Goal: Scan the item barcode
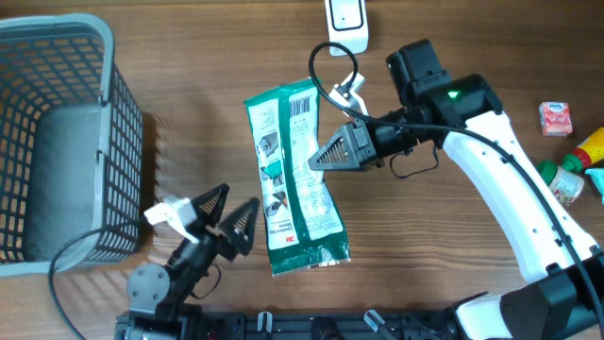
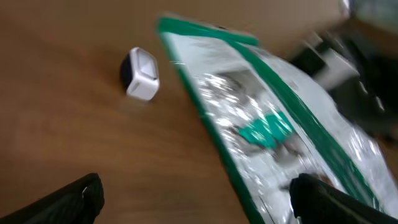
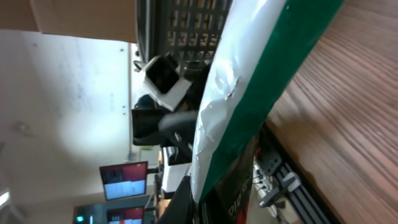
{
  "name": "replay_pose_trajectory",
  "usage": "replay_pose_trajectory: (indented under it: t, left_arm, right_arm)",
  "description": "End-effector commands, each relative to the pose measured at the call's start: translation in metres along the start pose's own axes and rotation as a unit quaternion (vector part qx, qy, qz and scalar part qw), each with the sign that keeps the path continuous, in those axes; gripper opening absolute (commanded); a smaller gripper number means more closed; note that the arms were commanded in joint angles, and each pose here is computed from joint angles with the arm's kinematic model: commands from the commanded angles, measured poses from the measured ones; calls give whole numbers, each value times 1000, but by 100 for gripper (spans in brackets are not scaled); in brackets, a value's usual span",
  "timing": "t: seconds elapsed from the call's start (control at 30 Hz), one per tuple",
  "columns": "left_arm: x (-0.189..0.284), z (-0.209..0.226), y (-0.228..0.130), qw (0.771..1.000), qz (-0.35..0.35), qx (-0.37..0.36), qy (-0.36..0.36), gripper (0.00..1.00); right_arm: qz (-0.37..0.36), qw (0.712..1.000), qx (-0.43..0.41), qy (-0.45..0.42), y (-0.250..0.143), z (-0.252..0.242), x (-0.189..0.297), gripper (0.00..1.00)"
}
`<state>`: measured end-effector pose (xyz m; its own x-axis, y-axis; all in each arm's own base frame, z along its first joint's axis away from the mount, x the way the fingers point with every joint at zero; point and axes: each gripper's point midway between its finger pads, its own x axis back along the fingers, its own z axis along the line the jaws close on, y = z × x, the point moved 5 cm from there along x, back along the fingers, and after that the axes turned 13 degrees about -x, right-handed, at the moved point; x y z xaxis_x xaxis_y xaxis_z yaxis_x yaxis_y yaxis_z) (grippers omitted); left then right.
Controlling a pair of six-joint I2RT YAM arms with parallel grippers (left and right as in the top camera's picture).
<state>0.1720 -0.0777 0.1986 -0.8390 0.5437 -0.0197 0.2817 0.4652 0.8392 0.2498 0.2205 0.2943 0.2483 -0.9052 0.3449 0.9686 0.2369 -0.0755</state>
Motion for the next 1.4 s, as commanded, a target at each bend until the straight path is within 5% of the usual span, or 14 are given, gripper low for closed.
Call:
replay_pose_trajectory:
  t: [0.0,0.17,0.4,1.03,1.37]
  left_arm:
    - [2,18,5,963,-47,260,58,100]
    - [1,17,4,923,-49,379,48,100]
    - [1,-3,18,931,-49,360,-18,100]
    - [-16,-12,6,941,2,336,-31,100]
    - [-53,-37,21,945,-8,300,-130,100]
  right_arm:
    - [-14,999,34,-9,-3,9,6,4]
    - [-12,999,33,-6,-4,10,6,4]
    - [-3,1000,28,10,-7,13,5,4]
    - [29,998,30,47,-24,18,6,4]
    - [28,997,41,56,-22,20,7,4]
